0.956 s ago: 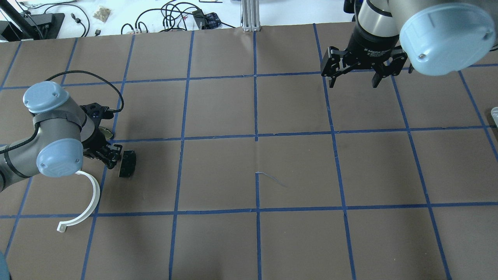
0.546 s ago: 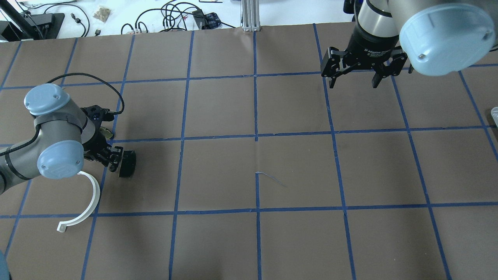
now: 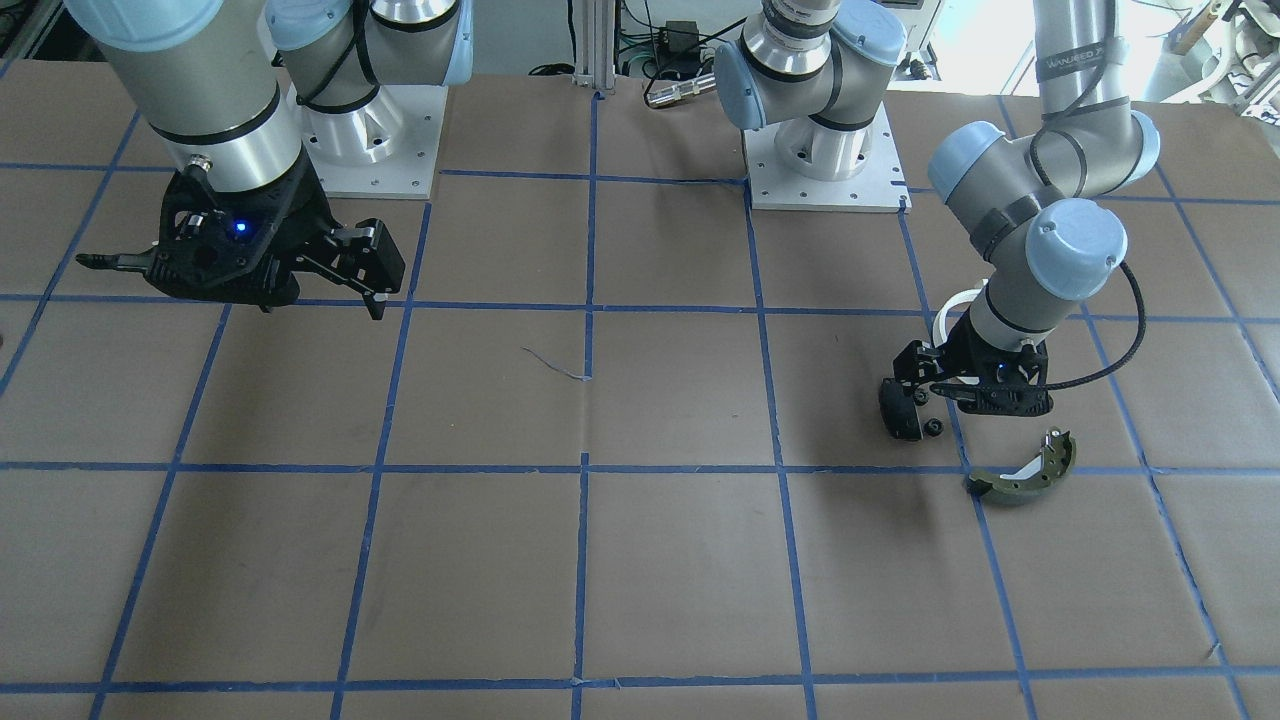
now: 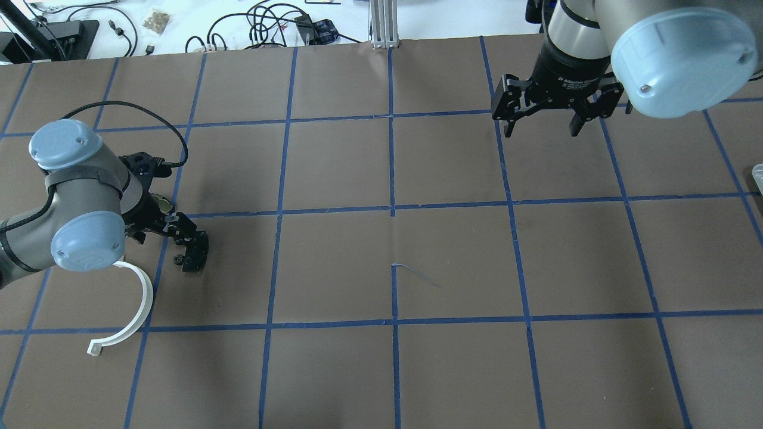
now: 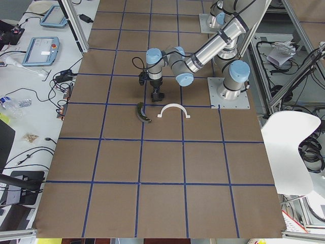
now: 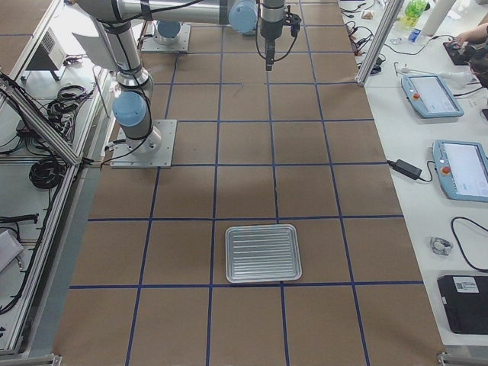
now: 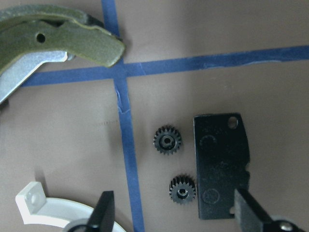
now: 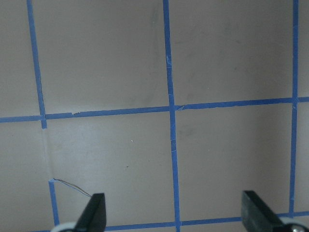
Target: Place bearing gear from tray to pile
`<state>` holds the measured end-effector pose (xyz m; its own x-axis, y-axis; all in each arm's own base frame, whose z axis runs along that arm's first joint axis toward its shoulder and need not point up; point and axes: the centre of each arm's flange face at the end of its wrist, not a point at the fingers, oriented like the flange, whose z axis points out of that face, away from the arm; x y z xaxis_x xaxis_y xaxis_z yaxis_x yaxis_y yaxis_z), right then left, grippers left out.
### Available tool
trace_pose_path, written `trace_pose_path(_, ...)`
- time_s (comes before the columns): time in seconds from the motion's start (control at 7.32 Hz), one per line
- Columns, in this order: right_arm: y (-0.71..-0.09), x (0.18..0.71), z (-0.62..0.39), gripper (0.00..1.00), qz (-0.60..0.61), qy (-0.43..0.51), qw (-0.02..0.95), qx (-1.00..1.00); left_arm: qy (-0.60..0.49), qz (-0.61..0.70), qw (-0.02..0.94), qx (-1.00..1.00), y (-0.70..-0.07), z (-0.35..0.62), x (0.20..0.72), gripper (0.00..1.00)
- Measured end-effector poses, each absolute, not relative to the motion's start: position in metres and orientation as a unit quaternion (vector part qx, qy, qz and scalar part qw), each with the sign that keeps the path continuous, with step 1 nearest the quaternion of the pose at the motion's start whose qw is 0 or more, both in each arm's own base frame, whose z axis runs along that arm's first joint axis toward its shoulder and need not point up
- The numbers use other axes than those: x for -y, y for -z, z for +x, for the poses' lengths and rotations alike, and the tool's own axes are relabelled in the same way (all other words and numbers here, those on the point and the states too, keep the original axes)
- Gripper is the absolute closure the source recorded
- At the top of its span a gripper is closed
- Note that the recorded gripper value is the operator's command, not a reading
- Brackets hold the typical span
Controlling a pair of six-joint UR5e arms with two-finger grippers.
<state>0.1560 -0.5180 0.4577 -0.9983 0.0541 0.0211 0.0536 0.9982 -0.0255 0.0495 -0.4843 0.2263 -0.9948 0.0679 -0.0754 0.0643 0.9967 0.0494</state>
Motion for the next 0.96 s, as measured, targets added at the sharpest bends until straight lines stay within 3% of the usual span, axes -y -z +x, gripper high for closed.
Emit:
trace_pose_path(0.55,-0.458,0.518,0.155,0.0,-0.027,-0.013,0.011,0.999,-0.038,-0.008,0.03,-0.999,-0.358,-0.041,0.524,0.0)
trace_pose_path(0.96,-0.461,0.518,0.155,0.0,-0.027,-0.016,0.01,0.999,-0.01,-0.02,0.008,-1.0,-0.453,-0.135,0.508,0.0)
